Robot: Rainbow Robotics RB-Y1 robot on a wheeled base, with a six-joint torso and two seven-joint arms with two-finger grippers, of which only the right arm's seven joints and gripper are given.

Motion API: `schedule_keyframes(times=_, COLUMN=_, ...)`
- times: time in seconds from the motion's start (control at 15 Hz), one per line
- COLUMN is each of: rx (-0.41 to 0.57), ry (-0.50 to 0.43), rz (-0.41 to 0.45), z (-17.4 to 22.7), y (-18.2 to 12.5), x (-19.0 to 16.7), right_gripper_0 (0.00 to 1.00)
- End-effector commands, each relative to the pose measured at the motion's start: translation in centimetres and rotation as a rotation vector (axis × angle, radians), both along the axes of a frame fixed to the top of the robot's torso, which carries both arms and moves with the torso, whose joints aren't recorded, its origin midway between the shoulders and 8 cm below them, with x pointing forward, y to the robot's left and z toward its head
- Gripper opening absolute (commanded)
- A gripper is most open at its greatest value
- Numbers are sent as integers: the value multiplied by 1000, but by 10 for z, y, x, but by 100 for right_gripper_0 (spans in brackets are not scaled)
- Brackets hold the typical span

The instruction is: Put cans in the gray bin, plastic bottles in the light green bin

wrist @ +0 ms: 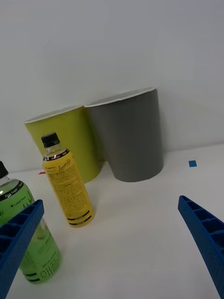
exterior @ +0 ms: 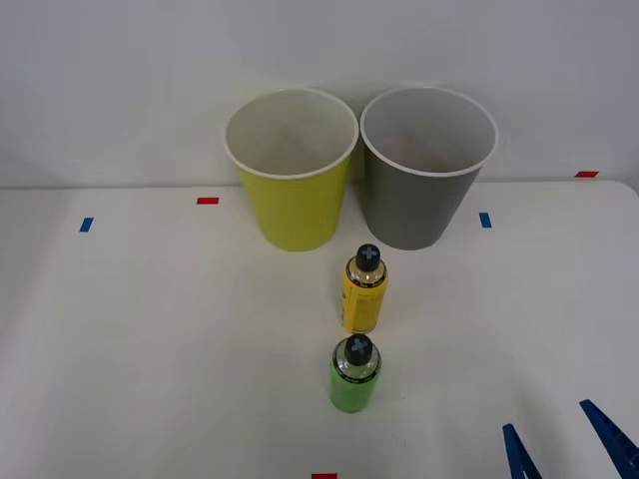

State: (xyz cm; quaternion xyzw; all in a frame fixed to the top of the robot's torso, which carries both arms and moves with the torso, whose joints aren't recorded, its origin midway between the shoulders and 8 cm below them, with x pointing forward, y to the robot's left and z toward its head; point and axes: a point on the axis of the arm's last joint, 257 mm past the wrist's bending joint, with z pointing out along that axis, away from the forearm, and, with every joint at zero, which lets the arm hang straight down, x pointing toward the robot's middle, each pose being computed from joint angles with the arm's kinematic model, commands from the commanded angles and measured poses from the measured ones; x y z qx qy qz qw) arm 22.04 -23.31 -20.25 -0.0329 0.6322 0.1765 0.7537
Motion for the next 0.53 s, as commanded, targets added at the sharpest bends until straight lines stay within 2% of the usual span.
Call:
schedule_keyframes(times=0.07, rx=-55, ry=-14, rz=6, z=1, y=1, x=-1, right_gripper_0=100)
schedule_keyframes(times=0.53, rx=-58, ry=-7, rz=-1, z=0, y=-1, x=-5, right_gripper_0=100)
